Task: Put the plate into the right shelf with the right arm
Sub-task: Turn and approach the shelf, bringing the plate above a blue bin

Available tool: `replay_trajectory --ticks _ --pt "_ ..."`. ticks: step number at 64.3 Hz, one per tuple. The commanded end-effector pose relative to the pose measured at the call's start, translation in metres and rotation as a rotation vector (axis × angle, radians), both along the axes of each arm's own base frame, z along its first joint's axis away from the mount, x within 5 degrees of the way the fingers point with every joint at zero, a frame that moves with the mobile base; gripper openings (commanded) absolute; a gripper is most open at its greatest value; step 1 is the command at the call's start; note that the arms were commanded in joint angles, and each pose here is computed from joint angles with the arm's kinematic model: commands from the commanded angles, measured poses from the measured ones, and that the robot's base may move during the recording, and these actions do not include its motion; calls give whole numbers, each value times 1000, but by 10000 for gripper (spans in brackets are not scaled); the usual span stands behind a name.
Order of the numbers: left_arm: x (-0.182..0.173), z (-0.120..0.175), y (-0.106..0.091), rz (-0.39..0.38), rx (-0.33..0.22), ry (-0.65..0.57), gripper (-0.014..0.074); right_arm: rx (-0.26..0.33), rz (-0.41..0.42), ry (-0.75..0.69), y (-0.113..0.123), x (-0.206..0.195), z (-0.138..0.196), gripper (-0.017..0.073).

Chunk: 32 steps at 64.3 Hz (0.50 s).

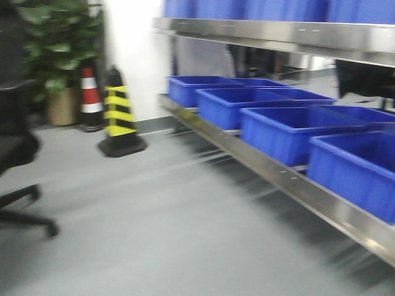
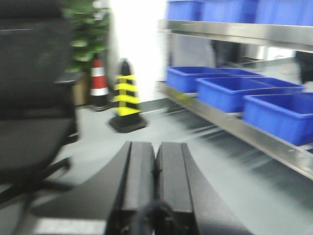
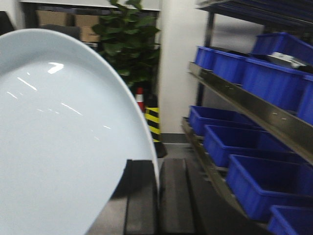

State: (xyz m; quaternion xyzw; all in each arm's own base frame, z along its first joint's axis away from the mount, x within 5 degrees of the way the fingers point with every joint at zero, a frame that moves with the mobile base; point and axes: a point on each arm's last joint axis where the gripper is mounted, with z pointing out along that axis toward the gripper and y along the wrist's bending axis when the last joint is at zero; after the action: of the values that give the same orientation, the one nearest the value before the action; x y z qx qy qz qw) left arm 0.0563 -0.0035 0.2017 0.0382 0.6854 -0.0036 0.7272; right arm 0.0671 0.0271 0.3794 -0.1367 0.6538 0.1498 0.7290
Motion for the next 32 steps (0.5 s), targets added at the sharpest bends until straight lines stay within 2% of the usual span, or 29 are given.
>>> replay_trajectory --ticks 1,32 --pt "-1 5 1 12 -11 -89 -47 14 23 -100 1 -3 15 55" --pt "-1 5 1 12 -11 -89 -47 13 23 -100 1 -3 15 55"
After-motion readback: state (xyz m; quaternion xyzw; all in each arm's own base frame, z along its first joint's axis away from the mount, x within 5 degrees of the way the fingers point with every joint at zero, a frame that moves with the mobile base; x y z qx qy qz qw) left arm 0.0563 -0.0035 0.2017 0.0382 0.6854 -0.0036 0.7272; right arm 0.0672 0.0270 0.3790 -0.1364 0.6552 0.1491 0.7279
